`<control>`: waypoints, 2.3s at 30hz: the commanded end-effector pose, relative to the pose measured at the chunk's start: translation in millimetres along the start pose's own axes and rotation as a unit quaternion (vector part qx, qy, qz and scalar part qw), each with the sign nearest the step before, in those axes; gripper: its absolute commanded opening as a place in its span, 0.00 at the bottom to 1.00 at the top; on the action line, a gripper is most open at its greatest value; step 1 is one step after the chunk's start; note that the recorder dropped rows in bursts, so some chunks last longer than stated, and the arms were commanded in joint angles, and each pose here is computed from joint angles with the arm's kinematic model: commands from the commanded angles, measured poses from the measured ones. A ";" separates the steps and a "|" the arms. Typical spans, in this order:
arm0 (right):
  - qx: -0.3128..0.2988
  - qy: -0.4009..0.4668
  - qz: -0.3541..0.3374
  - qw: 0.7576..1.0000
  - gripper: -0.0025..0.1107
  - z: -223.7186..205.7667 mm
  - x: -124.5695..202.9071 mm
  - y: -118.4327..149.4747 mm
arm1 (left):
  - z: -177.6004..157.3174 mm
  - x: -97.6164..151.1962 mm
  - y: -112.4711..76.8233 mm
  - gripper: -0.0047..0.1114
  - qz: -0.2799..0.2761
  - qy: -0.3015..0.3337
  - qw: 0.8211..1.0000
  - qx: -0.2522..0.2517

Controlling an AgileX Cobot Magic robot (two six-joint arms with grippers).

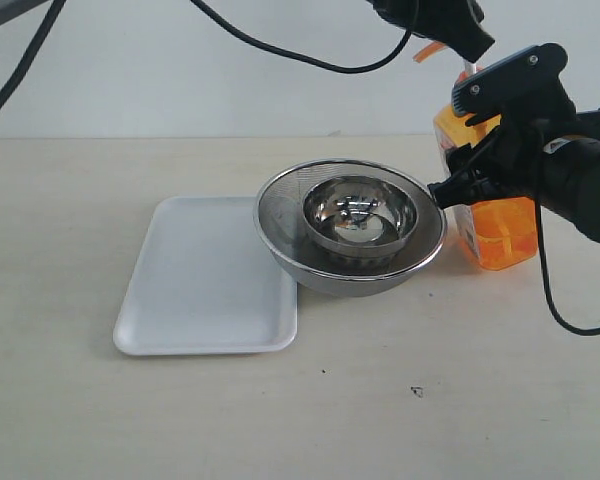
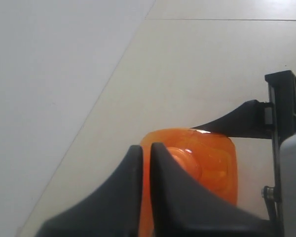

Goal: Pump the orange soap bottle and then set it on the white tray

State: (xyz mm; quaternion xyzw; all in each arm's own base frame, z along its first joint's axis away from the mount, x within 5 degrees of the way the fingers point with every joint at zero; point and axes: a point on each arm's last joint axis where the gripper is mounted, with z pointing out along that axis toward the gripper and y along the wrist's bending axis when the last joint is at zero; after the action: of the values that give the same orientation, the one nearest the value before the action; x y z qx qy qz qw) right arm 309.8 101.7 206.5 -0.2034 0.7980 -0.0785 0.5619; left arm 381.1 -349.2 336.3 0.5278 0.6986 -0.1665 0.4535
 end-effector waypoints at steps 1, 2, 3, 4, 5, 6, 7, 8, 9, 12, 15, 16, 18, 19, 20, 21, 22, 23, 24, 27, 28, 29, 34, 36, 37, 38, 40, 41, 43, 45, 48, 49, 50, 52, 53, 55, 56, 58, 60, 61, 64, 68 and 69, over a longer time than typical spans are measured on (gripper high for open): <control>0.000 -0.007 -0.003 1.000 0.02 -0.1 -3.7 -0.5 | 20.7 26.4 -9.7 0.08 -0.009 0.068 0.997 0.048; 0.000 -0.007 -0.003 1.000 0.02 -0.1 -3.7 -0.5 | 21.9 27.8 -10.0 0.08 -0.011 0.070 0.996 0.049; 0.000 -0.007 -0.003 1.000 0.02 -0.1 -3.7 -0.5 | 22.7 28.5 -10.1 0.08 -0.012 0.071 0.996 0.049; 0.000 -0.007 -0.003 1.000 0.02 -0.1 -3.7 -0.5 | 23.6 29.2 -10.2 0.08 -0.014 0.072 0.996 0.049; 0.000 -0.007 -0.003 1.000 0.02 -0.1 -3.7 -0.5 | 23.6 29.2 -10.2 0.08 -0.014 0.072 0.996 0.049; 0.000 -0.007 -0.003 1.000 0.02 -0.1 -3.7 -0.5 | 23.6 29.2 -10.2 0.08 -0.016 0.072 0.996 0.049; 0.000 -0.007 -0.003 1.000 0.02 -0.1 -3.7 -0.5 | 24.5 29.9 -10.3 0.08 -0.017 0.073 0.996 0.049; 0.000 -0.007 -0.003 1.000 0.02 -0.1 -3.7 -0.5 | 24.5 29.9 -10.3 0.08 -0.018 0.073 0.996 0.049; 0.000 -0.007 -0.003 1.000 0.02 -0.1 -3.7 -0.5 | 25.2 30.9 -10.7 0.08 -0.019 0.075 0.996 0.051; 0.000 -0.007 -0.003 1.000 0.02 -0.1 -3.7 -0.5 | 25.8 32.3 -10.8 0.08 -0.016 0.081 0.995 0.052; 0.000 -0.007 -0.003 1.000 0.02 -0.1 -3.7 -0.5 | 25.6 33.1 -11.5 0.08 -0.016 0.085 0.995 0.056; 0.000 -0.007 -0.003 1.000 0.02 -0.1 -3.7 -0.5 | 25.6 33.1 -11.5 0.08 -0.016 0.085 0.995 0.056; 0.000 -0.008 -0.004 1.000 0.02 -0.1 -3.9 -0.5 | 25.6 33.1 -11.5 0.08 -0.016 0.085 0.995 0.056; 0.000 -0.008 -0.005 1.000 0.02 -0.1 -4.0 -0.5 | 25.6 33.1 -11.5 0.08 -0.016 0.085 0.995 0.056; 0.000 -0.008 -0.003 1.000 0.02 -0.1 -3.9 -0.5 | 25.6 33.1 -11.5 0.08 -0.016 0.085 0.995 0.056; 0.000 -0.008 -0.001 1.000 0.02 -0.1 -3.9 -0.5 | 25.6 33.1 -11.5 0.08 -0.016 0.085 0.995 0.056; 0.000 -0.008 0.002 1.000 0.02 -0.1 -3.9 -0.5 | 25.6 33.1 -11.5 0.08 -0.016 0.085 0.995 0.056; 0.000 -0.008 0.002 1.000 0.02 -0.1 -3.9 -0.5 | 25.6 33.1 -11.5 0.08 -0.016 0.085 0.995 0.056; -0.001 -0.009 0.000 1.000 0.02 -0.1 -4.1 -0.4 | 25.6 33.3 -11.3 0.08 -0.015 0.086 0.995 0.055; -0.001 -0.009 0.001 1.000 0.02 -0.1 -4.1 -0.4 | 25.6 33.3 -11.3 0.08 -0.015 0.086 0.995 0.055; -0.001 -0.009 0.001 1.000 0.02 -0.1 -4.1 -0.4 | 25.6 33.3 -11.3 0.08 -0.015 0.086 0.995 0.055; -0.001 -0.009 0.001 1.000 0.02 -0.1 -4.1 -0.4 | 25.6 33.3 -11.3 0.08 -0.015 0.086 0.995 0.055; -0.002 -0.008 0.001 1.000 0.02 -0.1 -3.9 -0.3 | 25.6 33.2 -11.2 0.08 -0.015 0.085 0.995 0.054; -0.002 -0.008 0.001 1.000 0.02 -0.1 -3.9 -0.3 | 25.7 33.3 -10.2 0.08 -0.011 0.086 0.995 0.049; -0.002 -0.008 0.001 1.000 0.02 -0.1 -3.9 -0.3 | 25.7 33.2 -10.0 0.08 -0.010 0.085 0.995 0.048; -0.002 -0.008 0.001 1.000 0.02 -0.1 -3.9 -0.3 | 24.7 32.2 -9.8 0.08 -0.010 0.083 0.995 0.047; -0.002 -0.008 0.001 1.000 0.02 -0.1 -3.9 -0.3 | 21.2 28.3 -8.5 0.08 -0.008 0.075 0.996 0.040; -0.002 -0.008 0.001 1.000 0.02 -0.1 -3.9 -0.3 | 18.5 26.0 -7.3 0.08 -0.004 0.072 0.997 0.034; -0.002 -0.008 0.001 1.000 0.02 -0.1 -3.9 -0.3 | 11.8 18.6 -4.1 0.08 0.002 0.055 0.998 0.018; -0.002 -0.008 0.001 1.000 0.02 -0.1 -3.9 -0.3 | 6.9 13.4 -2.6 0.08 0.003 0.044 0.999 0.010; -0.002 -0.009 0.000 1.000 0.02 -0.1 -4.0 -0.2 | -4.6 4.0 0.0 0.08 0.011 0.028 1.000 -0.005; -0.002 -0.009 0.000 1.000 0.02 -0.1 -4.0 -0.2 | -8.9 0.5 1.0 0.08 0.014 0.023 1.000 -0.011; -0.002 -0.009 0.000 1.000 0.02 -0.1 -4.0 -0.2 | -15.1 -4.2 2.3 0.08 0.018 0.015 1.000 -0.019; -0.002 -0.009 0.001 1.000 0.02 -0.1 -4.1 -0.1 | -22.8 -10.2 3.4 0.08 0.021 0.005 0.999 -0.026; -0.002 -0.009 0.001 1.000 0.02 -0.1 -4.1 -0.1 | -25.4 -12.4 3.8 0.08 0.022 0.000 0.999 -0.029; -0.002 -0.009 0.001 1.000 0.02 -0.1 -4.1 -0.1 | -29.7 -16.2 4.8 0.08 0.023 -0.009 0.999 -0.036; -0.002 -0.009 0.001 1.000 0.02 -0.1 -4.1 -0.1 | -31.7 -18.3 5.4 0.08 0.023 -0.015 0.999 -0.040; -0.002 -0.009 0.001 1.000 0.02 -0.1 -4.1 -0.1 | -33.6 -20.4 6.2 0.08 0.024 -0.022 0.998 -0.045; -0.002 -0.009 0.001 1.000 0.02 -0.1 -4.1 -0.1 | -33.6 -20.1 6.0 0.08 0.024 -0.020 0.999 -0.044; -0.002 -0.009 0.001 1.000 0.02 -0.1 -4.1 -0.1 | -33.5 -19.7 5.7 0.08 0.024 -0.019 0.999 -0.042; -0.002 -0.009 0.001 1.000 0.02 -0.1 -4.1 -0.1 | -28.3 -16.1 5.4 0.08 0.023 -0.013 0.999 -0.039; -0.004 -0.007 0.002 1.000 0.02 -0.1 -3.8 0.2 | -19.6 -10.5 5.0 0.08 0.020 -0.006 0.999 -0.035; -0.004 -0.007 0.002 1.000 0.02 -0.1 -3.8 0.2 | -17.5 -9.0 4.9 0.08 0.019 -0.004 0.999 -0.034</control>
State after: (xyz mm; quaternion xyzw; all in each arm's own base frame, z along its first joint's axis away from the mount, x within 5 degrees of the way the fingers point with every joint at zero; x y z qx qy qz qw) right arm 309.7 102.5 206.3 -0.2069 0.7978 -0.0751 0.5613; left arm 375.8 -337.1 362.2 0.5254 0.6869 -0.1342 0.4838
